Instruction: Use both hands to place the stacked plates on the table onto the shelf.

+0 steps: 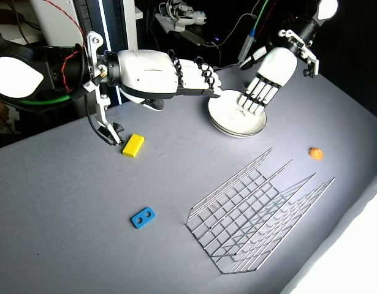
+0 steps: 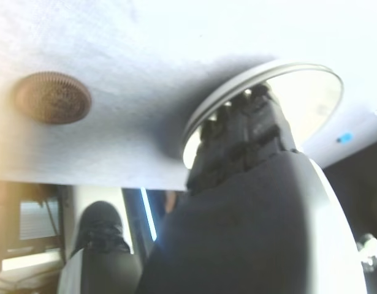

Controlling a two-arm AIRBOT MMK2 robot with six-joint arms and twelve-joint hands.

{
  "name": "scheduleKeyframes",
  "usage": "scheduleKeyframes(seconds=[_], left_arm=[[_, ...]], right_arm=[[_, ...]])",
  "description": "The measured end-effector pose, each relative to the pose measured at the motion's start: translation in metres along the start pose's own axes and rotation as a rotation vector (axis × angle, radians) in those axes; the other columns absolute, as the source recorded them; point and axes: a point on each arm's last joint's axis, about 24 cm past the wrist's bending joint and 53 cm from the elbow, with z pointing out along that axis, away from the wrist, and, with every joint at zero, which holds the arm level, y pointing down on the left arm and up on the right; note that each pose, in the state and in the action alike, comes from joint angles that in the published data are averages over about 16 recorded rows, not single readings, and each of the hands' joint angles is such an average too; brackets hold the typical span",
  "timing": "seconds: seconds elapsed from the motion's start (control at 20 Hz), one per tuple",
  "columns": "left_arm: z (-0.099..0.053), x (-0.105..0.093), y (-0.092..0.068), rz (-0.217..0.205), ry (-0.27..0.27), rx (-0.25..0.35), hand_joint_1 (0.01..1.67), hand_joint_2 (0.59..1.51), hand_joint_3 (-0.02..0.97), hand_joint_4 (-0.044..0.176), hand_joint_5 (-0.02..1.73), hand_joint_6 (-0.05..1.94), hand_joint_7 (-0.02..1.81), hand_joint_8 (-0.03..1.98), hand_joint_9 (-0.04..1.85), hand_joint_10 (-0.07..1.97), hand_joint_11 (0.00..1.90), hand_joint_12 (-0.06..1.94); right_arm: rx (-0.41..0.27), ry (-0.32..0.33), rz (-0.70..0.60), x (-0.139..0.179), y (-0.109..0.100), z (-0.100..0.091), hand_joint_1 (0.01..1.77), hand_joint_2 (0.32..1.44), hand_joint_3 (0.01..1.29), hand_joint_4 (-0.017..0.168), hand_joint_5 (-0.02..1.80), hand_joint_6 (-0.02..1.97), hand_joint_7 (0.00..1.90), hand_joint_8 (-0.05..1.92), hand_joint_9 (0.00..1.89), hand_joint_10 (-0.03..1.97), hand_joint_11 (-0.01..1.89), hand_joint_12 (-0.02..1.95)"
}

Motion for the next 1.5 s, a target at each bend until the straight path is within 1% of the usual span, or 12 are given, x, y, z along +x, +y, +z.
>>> scheduleKeyframes(seconds=[0.2,0.4,0.6,0.8,1.05,1.25,1.35,1.5], left_arm=[[0.008,-0.002,-0.008,-0.032,-0.018,0.006,0.01,1.077,0.018,-0.006,0.02,-0.01,0.00,-0.01,0.02,0.01,0.02,0.00],[0.019,-0.008,-0.017,-0.067,-0.047,0.012,0.01,1.077,0.018,-0.004,0.02,-0.01,0.00,-0.01,0.01,0.01,0.02,0.01],[0.030,-0.016,-0.025,-0.098,-0.079,0.014,0.01,1.078,0.018,-0.003,0.02,-0.01,-0.01,-0.01,0.01,0.01,0.02,0.01],[0.037,-0.023,-0.029,-0.122,-0.105,0.011,0.01,1.083,0.018,-0.003,0.03,-0.01,-0.01,-0.01,0.01,0.01,0.02,0.01],[0.043,-0.029,-0.031,-0.141,-0.126,0.006,0.01,1.092,0.018,-0.002,0.03,-0.01,-0.01,-0.01,0.01,0.01,0.02,0.01],[0.045,-0.031,-0.031,-0.147,-0.133,0.004,0.01,1.097,0.017,-0.002,0.04,-0.01,-0.01,-0.01,0.01,0.00,0.02,0.01],[0.045,-0.032,-0.031,-0.148,-0.135,0.003,0.01,1.098,0.018,-0.003,0.04,-0.01,-0.01,-0.01,0.01,0.00,0.02,0.01],[0.046,-0.033,-0.031,-0.150,-0.139,0.002,0.01,1.096,0.018,-0.003,0.04,-0.01,-0.01,-0.01,0.01,0.00,0.02,0.01]], right_arm=[[-0.008,0.009,-0.024,0.006,0.003,0.010,1.24,1.04,0.02,0.005,0.04,0.02,0.02,0.01,0.03,0.00,0.01,0.24],[-0.014,0.018,-0.057,0.012,0.004,0.021,1.23,1.05,0.02,0.005,0.05,0.02,0.02,0.01,0.03,0.01,0.01,0.24],[-0.017,0.030,-0.104,0.020,0.003,0.036,1.23,1.05,0.02,0.005,0.06,0.02,0.02,0.01,0.03,0.01,0.01,0.27],[-0.012,0.052,-0.154,0.031,0.000,0.054,1.23,1.04,0.02,0.004,0.07,0.02,0.03,0.01,0.04,0.01,0.01,0.29],[0.004,0.082,-0.204,0.045,-0.010,0.075,1.23,1.04,0.02,0.003,0.08,0.02,0.06,0.01,0.07,0.01,0.01,0.35],[0.019,0.101,-0.228,0.055,-0.019,0.090,1.21,1.06,0.02,0.003,0.12,0.02,0.10,0.01,0.11,0.01,0.01,0.42],[0.027,0.107,-0.232,0.058,-0.025,0.097,1.20,1.07,0.02,0.003,0.15,0.02,0.14,0.01,0.15,0.01,0.02,0.48],[0.036,0.108,-0.239,0.060,-0.033,0.107,1.18,1.09,0.02,0.003,0.26,0.02,0.26,0.01,0.26,0.01,0.06,0.59]])
